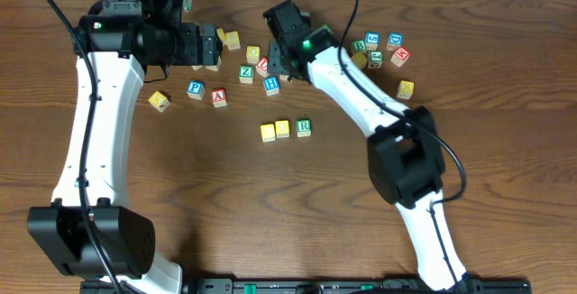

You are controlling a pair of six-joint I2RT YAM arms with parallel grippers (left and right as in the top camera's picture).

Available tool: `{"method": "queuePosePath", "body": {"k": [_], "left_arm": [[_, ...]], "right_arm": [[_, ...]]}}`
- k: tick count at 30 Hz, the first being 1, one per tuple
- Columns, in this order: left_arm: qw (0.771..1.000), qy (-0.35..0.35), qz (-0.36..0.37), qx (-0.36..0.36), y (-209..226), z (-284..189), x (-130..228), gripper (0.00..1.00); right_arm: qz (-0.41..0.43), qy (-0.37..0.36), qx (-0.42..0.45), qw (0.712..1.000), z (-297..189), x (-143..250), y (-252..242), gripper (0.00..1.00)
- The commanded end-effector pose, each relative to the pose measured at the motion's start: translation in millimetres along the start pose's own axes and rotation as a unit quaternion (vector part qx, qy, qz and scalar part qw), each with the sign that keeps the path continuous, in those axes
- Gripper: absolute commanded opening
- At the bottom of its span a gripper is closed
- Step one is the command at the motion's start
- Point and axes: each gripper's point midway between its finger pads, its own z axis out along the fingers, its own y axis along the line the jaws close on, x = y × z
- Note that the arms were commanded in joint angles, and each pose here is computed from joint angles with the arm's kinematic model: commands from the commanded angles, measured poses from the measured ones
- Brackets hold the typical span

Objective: Spell out CORL
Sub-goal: 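Place the R block right of the O block and release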

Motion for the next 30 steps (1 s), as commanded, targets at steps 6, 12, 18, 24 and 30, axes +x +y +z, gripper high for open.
{"method": "queuePosePath", "body": {"k": [6, 12, 18, 24, 30], "left_arm": [[1.0, -0.009, 0.009, 0.007, -2.9, -4.2, -7.3, 0.98], [1.0, -0.009, 0.009, 0.007, -2.9, -4.2, -7.3, 0.98], [1.0, -0.009, 0.009, 0.007, -2.9, -4.2, -7.3, 0.98], [1.0, -0.009, 0.009, 0.007, -2.9, -4.2, -7.3, 0.98], [1.0, -0.009, 0.009, 0.007, -2.9, -4.2, -7.3, 0.98]], "right_arm": [[0.018, -0.009, 0.018, 1.0, 19.7, -1.2, -10.4, 0.5], [0.016, -0.002, 0.028, 0.999, 34.5, 6.5, -15.3, 0.5], [0.02, 0.003, 0.036, 0.999, 47.4, 10.6, -22.7, 0.49], [0.013, -0.001, 0.033, 0.999, 47.7, 8.5, -21.6, 0.39], [-0.015, 0.0, 0.034, 0.999, 47.6, 6.9, -24.5, 0.27]]}}
